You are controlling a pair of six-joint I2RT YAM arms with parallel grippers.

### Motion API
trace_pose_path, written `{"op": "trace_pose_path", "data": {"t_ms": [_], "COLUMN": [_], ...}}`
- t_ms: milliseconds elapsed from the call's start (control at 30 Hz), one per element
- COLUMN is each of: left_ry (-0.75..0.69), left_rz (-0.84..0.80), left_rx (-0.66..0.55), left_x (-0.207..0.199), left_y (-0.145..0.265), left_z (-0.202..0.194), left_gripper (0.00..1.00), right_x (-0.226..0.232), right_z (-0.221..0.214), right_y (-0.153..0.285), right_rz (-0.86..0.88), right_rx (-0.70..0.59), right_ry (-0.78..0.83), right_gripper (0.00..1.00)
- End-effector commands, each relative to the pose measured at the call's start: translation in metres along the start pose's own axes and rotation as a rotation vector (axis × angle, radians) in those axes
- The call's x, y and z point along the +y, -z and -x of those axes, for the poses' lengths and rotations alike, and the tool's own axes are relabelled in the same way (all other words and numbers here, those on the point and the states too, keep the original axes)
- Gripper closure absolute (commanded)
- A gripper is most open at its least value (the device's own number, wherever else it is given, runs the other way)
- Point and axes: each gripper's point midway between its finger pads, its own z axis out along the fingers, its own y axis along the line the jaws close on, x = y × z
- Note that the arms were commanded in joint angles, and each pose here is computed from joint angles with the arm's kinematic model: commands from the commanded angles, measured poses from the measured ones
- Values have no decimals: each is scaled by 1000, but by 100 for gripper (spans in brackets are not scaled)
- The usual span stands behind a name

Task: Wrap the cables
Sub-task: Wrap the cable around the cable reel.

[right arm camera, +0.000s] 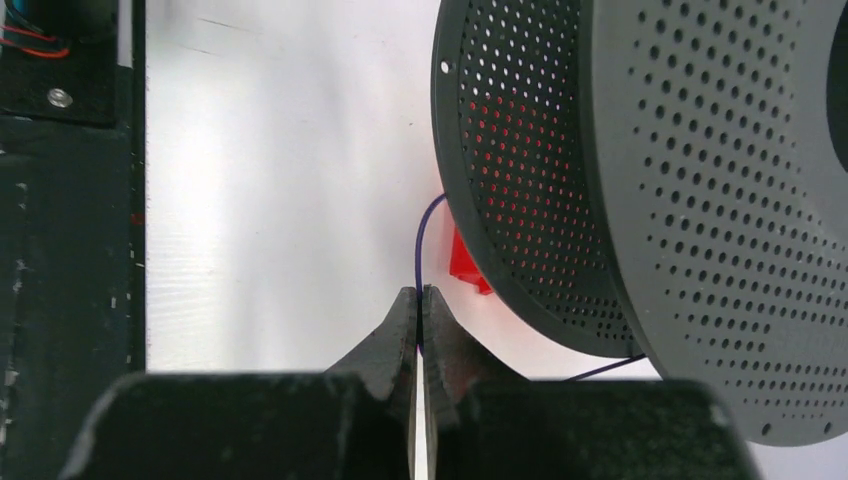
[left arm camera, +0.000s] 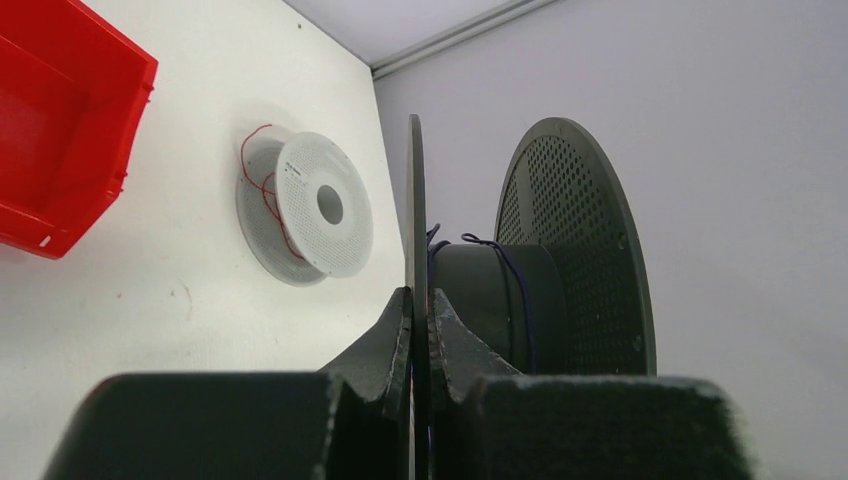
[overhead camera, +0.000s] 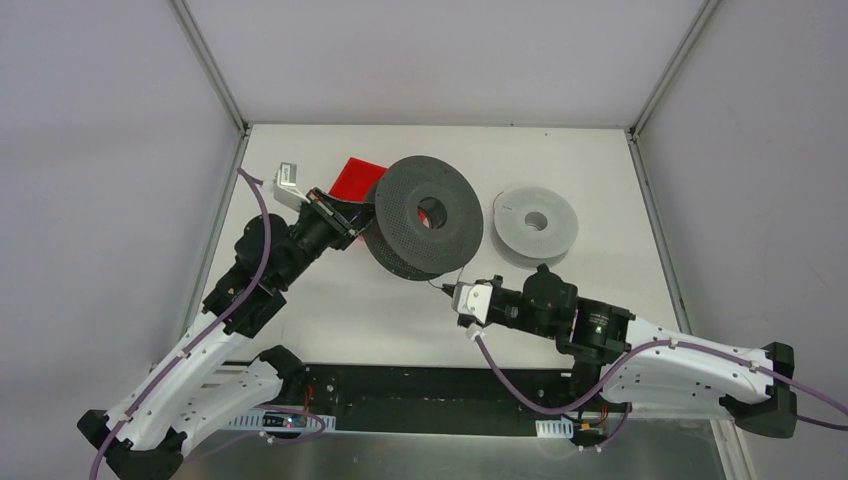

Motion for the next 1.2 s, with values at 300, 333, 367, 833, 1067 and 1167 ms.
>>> {"op": "trace_pose_path", "data": {"t_ms": [300,333,367,833,1067,1167], "left_ry": [-34,-32,-29,-92,-188,-202], "left_rz": [-61,-59,-55,26,59,57], "left_rx": [-119,-120,-119,-113,-95,-76], "left_x": [-22,-21,-20,9,22,25], "left_y": [-3,-4,-4,-19,-23,-28], "left_z": [29,29,29,21,16,12], "left_gripper": [100,100,100,100,100,100], "right_x": [-22,-25,-27,-40,-53,-52], "right_z": [43,45,45,54,63,60], "right_y": [-6,-9,-12,-48,-37,-39], "right_rz": [-99,-120,-134,-259,-298,-284], "right_rx": [-106,-107,-104,-68,-67,-50], "right_ry": [-238,-259,-273,-292,-336,-336], "right_gripper": [100,100,100,100,100,100]}}
